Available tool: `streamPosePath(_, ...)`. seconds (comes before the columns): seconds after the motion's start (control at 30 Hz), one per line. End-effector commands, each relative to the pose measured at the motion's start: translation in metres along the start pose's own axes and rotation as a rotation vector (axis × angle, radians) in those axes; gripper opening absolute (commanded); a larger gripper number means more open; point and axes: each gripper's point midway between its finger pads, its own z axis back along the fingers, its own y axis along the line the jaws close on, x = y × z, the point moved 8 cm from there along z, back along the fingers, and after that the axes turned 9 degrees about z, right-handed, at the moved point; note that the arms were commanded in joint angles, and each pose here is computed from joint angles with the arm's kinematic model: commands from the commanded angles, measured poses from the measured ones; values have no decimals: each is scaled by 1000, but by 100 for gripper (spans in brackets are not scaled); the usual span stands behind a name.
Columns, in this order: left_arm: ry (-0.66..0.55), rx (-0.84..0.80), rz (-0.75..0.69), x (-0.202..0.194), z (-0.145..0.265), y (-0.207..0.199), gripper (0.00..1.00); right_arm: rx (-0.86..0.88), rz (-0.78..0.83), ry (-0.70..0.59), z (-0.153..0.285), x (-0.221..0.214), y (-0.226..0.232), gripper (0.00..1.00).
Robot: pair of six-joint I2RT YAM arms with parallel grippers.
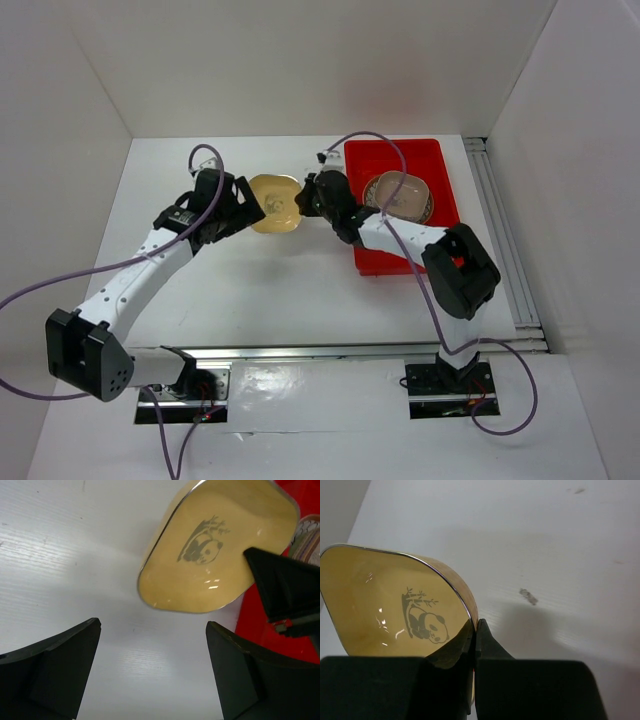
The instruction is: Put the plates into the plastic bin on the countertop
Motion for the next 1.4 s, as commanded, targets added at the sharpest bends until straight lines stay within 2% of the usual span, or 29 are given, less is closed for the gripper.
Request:
streamPosePath(0.0, 4, -117, -60, 6, 20, -18, 100, -280, 3, -172, 30, 71, -34, 0)
streamPosePath(0.1, -5, -84, -99, 7, 33, -9, 100, -404, 13, -219, 52, 103, -78, 0)
streamPosePath(0.17, -5, -68, -123, 8, 44, -4, 100, -474, 20, -197, 65, 105, -106, 0)
streamPosePath(0.2, -20, -76, -146, 8, 53, -2, 100, -526, 21, -221, 79, 120, -127, 0)
streamPosePath(0.3, -12, -137, -191, 8, 69, -1, 100, -627, 8, -188, 99, 123, -177, 0)
streamPosePath(0.4, -7, -143, -241, 7, 79, 5, 100, -652, -13, -171, 118, 128, -215, 0)
streamPosePath(0.53, -1, -103, -292, 4, 73, 14, 100, -677, -37, -125, 120, 120, -246, 0)
streamPosePath(0.77, 9, -125, -301, 0, 71, 15, 100, -669, -31, -68, 124, 106, -261, 0)
streamPosePath(0.87, 16, -117, -312, -2, 69, 18, 100, -672, -21, -65, 127, 107, -260, 5)
streamPosePath(0.97, 12, -112, -306, 0, 68, 19, 100, -685, -23, -48, 128, 102, -262, 5)
streamPosePath(1.13, 18, -105, -317, -2, 67, 22, 100, -730, -37, -33, 132, 95, -264, 14)
streamPosePath(1.17, 24, -112, -317, -2, 67, 21, 100, -728, -36, -43, 135, 98, -263, 19)
streamPosePath(1.2, 25, -112, -317, -2, 67, 21, 100, -729, -37, -39, 137, 95, -262, 54)
streamPosePath(1.23, 25, -112, -317, -2, 67, 21, 100, -725, -45, -63, 140, 98, -259, 75)
streamPosePath(1.27, 20, -107, -311, -1, 66, 22, 100, -701, -43, -79, 140, 102, -256, 88)
streamPosePath(1.3, 20, -106, -311, -1, 66, 22, 100, -686, -36, -88, 140, 105, -249, 100)
streamPosePath(1.37, 20, -106, -311, -1, 66, 22, 100, -660, -26, -126, 146, 117, -238, 100)
